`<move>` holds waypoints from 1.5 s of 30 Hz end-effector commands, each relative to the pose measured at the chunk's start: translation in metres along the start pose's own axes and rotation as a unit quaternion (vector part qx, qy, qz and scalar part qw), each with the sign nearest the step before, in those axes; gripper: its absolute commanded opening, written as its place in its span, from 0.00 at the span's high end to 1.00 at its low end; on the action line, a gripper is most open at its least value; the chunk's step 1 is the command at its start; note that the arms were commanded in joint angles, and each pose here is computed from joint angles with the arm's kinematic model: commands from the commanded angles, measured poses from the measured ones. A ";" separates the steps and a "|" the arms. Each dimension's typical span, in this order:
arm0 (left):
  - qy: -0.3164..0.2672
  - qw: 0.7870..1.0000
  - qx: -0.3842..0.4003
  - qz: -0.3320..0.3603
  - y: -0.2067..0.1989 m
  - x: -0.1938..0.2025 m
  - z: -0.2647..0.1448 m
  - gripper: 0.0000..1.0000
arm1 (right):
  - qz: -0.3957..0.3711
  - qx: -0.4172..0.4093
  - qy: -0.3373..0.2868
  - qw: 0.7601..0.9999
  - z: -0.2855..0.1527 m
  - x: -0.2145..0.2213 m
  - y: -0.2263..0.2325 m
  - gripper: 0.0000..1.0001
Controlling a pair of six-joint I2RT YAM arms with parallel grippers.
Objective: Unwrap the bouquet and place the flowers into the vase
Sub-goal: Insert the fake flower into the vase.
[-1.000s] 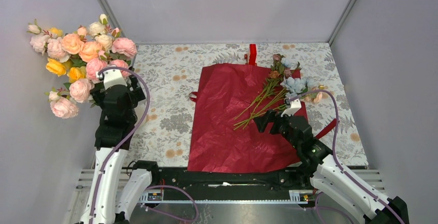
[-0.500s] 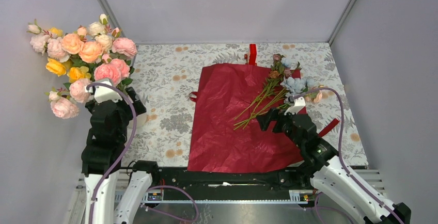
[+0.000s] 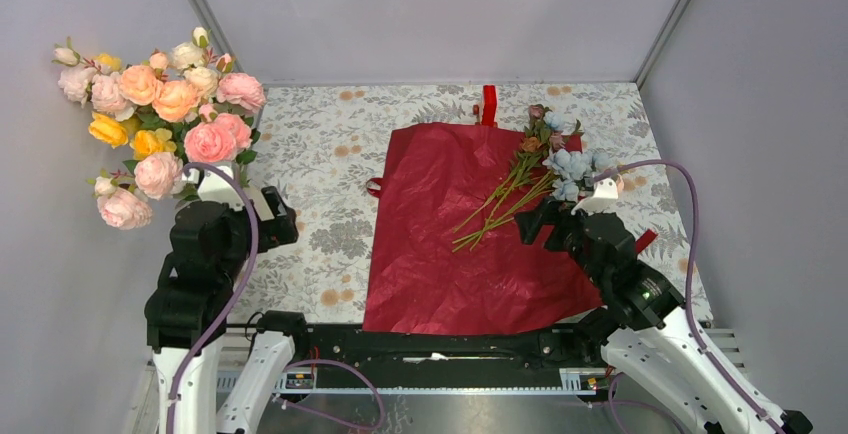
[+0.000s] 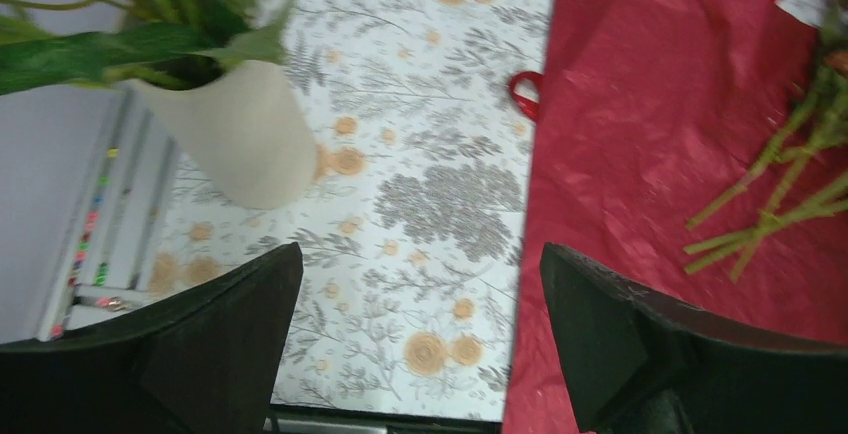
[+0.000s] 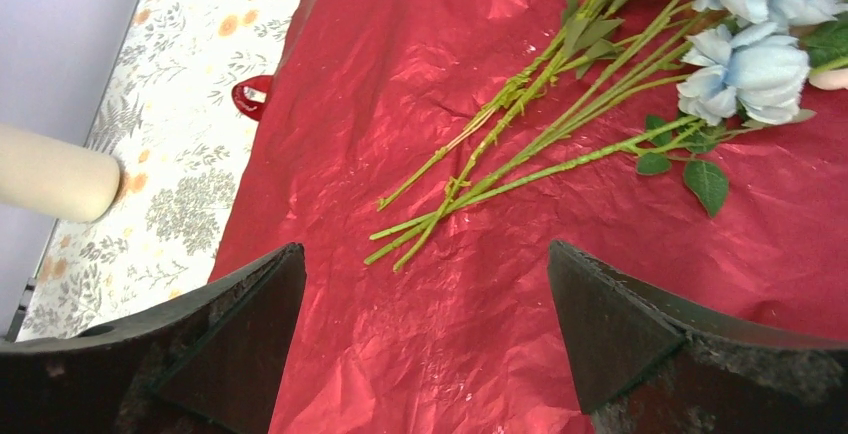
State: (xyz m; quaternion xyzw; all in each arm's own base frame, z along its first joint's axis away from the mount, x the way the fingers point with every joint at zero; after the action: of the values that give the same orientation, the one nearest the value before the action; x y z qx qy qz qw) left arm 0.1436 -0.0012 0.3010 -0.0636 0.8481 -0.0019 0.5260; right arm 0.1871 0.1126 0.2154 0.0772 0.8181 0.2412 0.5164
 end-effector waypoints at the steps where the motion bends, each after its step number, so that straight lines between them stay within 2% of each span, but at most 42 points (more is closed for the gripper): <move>1: 0.010 0.993 0.120 0.006 -0.035 -0.004 -0.002 0.01 | 0.016 0.055 -0.020 0.998 -0.001 -0.008 -0.014 0.04; 5: 0.011 0.989 0.144 0.021 -0.043 -0.005 0.013 0.03 | 0.022 0.103 -0.024 0.994 0.004 -0.002 -0.030 0.07; 14: 0.010 0.976 0.215 0.020 -0.080 -0.008 0.034 0.06 | 0.034 0.135 -0.006 0.990 0.013 0.011 -0.040 0.09; 22: 0.049 0.948 0.307 0.063 -0.154 0.010 0.043 0.05 | 0.090 0.104 0.020 0.990 0.046 0.024 -0.022 0.15; 25: 0.070 0.935 0.336 0.090 -0.168 0.013 0.046 0.04 | 0.101 0.107 0.023 0.989 0.060 0.026 -0.018 0.17; 31: 0.048 0.947 0.292 0.128 -0.157 0.013 0.064 0.01 | 0.125 0.154 0.019 0.980 0.084 0.036 -0.035 0.23; 36: 0.027 0.956 0.253 0.146 -0.145 0.015 0.075 0.01 | 0.167 0.143 0.022 0.975 0.101 0.037 -0.035 0.29; 45: 0.039 0.955 0.248 0.157 -0.141 0.031 0.086 0.01 | 0.141 0.166 0.036 0.975 0.138 0.027 -0.028 0.42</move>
State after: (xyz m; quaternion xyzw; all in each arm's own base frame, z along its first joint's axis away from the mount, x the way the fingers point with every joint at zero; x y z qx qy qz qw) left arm 0.2126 -0.1407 0.2366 0.2057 0.8547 -0.1380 0.4562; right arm 0.2721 0.1313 0.1063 0.2650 0.8653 0.1574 0.3954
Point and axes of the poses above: each gripper's point midway between its finger pads, its own z axis out along the fingers, its own y axis along the line the jaws close on, x = y × z, the point moved 3 cm from there along -z, back along the fingers, and after that the axes turned 5 degrees about z, right-handed, at the moved point
